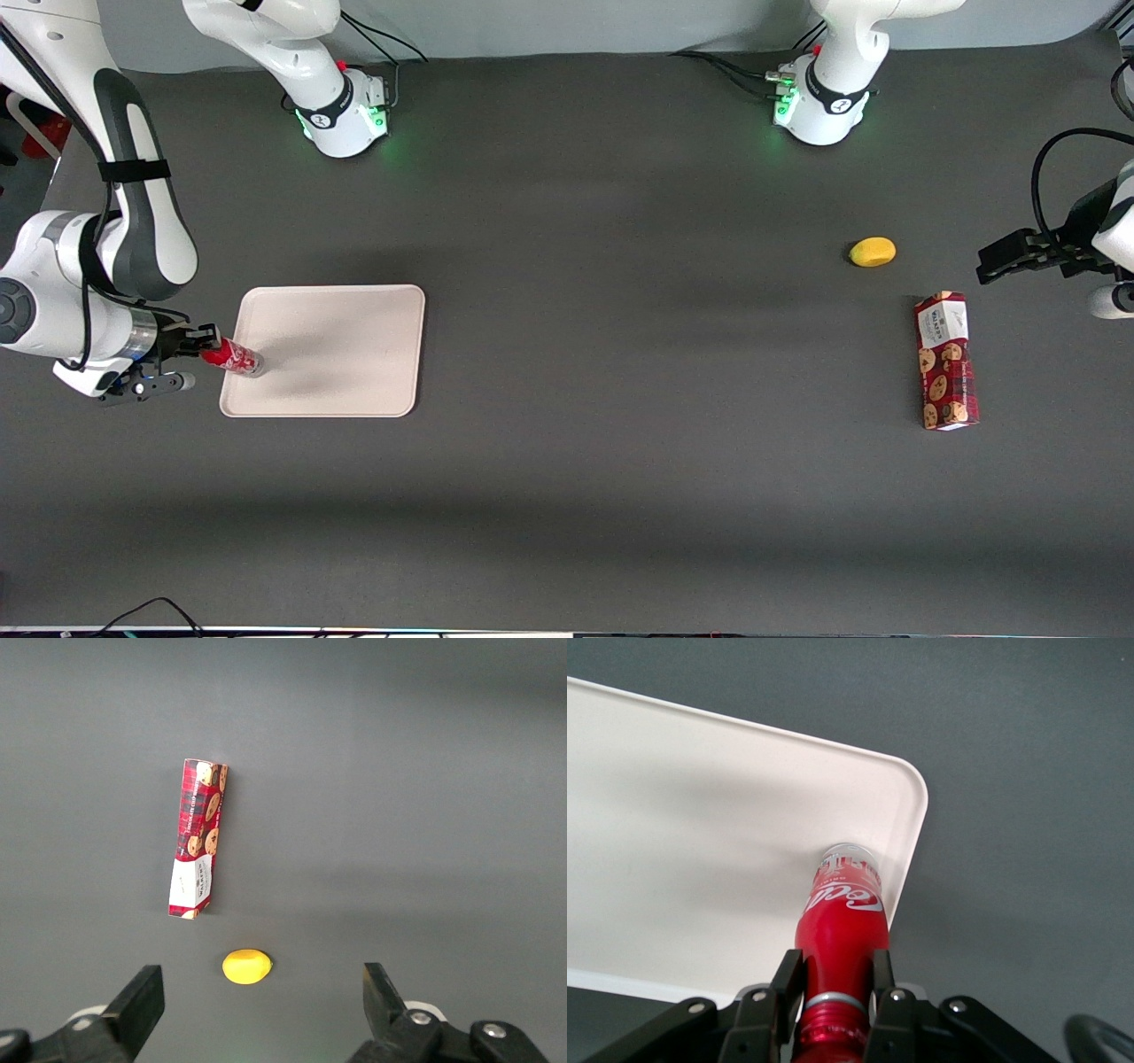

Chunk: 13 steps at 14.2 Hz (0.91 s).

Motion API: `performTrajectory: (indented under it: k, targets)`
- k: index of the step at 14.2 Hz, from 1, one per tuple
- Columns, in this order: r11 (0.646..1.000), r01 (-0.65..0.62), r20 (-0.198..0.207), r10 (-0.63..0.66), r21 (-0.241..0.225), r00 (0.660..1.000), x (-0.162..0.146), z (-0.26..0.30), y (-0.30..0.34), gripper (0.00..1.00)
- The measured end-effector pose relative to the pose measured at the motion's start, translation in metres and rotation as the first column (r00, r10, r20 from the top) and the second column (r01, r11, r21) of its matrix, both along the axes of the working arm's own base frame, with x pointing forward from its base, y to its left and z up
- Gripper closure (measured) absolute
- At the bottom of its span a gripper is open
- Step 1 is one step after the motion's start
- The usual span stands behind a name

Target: Place coke bottle on tray

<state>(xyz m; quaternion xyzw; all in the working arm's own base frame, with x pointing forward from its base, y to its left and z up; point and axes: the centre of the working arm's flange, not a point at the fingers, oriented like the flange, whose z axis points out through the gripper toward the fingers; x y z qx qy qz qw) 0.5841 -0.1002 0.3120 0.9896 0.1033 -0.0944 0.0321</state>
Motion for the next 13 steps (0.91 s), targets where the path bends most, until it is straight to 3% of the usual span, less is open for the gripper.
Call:
performTrajectory:
  k: [2,3,6,8,9,13]
  targets:
    - [1.000,0.000,-0.002,0.000,0.001,1.000,-0.001,-0.002,0.000,0.64]
    - [1.000,0.002,-0.001,-0.002,0.003,1.000,0.000,-0.002,0.000,0.59]
    - [1.000,0.010,0.007,-0.010,0.010,1.000,0.001,0.000,0.000,0.31]
    - [1.000,0.011,0.033,-0.011,0.010,0.999,0.004,0.014,0.000,0.11]
    - [1.000,0.012,0.063,-0.013,0.011,0.998,0.007,0.031,0.000,0.01]
    - [0.998,0.014,0.255,-0.027,0.053,0.967,0.003,0.147,0.012,0.00]
